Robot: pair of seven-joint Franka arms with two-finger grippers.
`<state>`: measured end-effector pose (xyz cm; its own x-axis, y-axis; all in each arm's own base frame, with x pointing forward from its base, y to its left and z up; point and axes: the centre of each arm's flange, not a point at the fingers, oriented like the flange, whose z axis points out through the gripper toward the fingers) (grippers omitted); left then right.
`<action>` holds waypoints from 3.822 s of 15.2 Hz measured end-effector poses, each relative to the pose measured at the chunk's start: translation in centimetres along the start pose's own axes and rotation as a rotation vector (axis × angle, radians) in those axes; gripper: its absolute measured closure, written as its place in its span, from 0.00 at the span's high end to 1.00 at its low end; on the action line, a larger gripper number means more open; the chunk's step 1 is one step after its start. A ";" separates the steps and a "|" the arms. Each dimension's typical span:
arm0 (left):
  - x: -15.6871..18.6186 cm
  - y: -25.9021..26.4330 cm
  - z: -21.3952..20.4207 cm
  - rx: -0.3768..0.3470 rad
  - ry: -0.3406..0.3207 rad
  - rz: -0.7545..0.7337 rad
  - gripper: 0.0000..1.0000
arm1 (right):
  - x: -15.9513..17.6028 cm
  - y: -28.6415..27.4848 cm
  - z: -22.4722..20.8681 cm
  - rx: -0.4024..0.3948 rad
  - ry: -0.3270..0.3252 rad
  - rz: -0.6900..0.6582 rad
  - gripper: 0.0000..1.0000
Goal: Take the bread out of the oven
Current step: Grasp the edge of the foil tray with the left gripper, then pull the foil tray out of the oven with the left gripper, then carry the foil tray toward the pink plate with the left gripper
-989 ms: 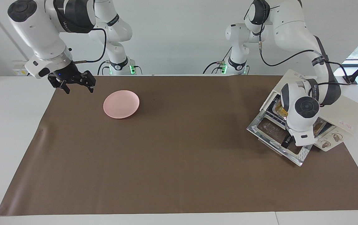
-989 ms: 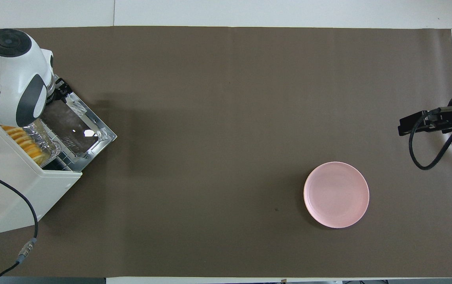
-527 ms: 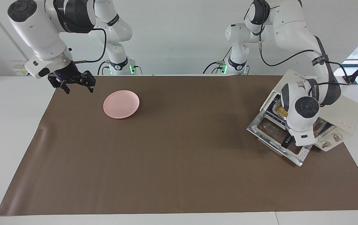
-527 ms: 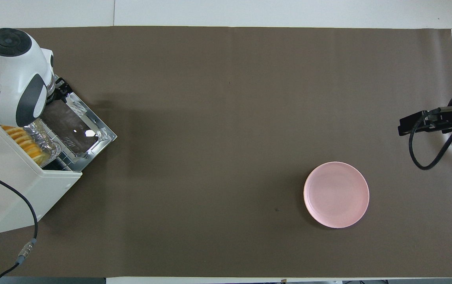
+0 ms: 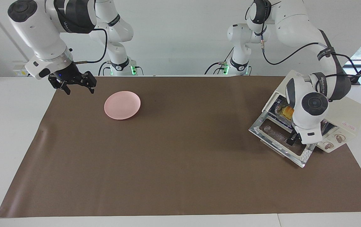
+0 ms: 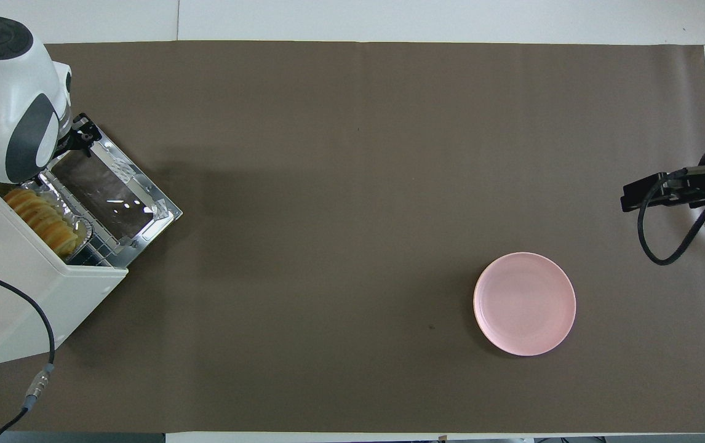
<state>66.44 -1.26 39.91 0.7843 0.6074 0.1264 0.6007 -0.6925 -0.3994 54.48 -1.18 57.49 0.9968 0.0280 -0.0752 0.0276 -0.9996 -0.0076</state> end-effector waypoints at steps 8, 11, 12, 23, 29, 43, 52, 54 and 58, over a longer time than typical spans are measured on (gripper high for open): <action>-0.2 0.2 1.3 -0.008 0.003 0.036 1.00 | 0.0 0.0 0.0 0.000 0.000 0.000 1.00; -0.9 0.5 3.0 -0.016 0.004 0.044 1.00 | 0.0 0.0 0.0 0.000 0.000 0.000 1.00; -1.1 0.5 3.2 -0.019 0.004 0.048 1.00 | 0.0 0.0 0.0 0.000 0.000 0.000 1.00; -3.6 -1.0 5.1 -0.015 -0.014 0.069 0.39 | 0.0 0.0 0.0 0.000 0.000 0.000 1.00; -5.8 2.9 -2.1 -0.141 0.034 0.108 0.02 | 0.0 0.0 0.0 0.000 0.000 0.000 1.00; -27.8 16.1 -16.5 -0.406 -0.049 0.311 0.02 | 0.0 0.0 0.0 0.000 0.000 0.000 1.00; -38.9 20.0 -20.4 -0.591 0.041 0.539 0.02 | 0.0 0.0 0.0 0.000 0.000 0.000 1.00; -41.4 20.6 -20.8 -0.603 0.067 0.622 0.02 | 0.0 0.0 0.0 0.000 0.000 0.000 1.00; -46.3 21.2 -20.8 -0.571 0.156 0.749 0.02 | 0.0 0.0 0.0 0.000 0.000 0.000 1.00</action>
<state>46.09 -52.19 44.44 0.9829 -0.1011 0.1538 -0.1133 -0.9909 0.0730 54.48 -1.18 57.49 0.9968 0.0280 -0.0751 0.0276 -0.9996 -0.0076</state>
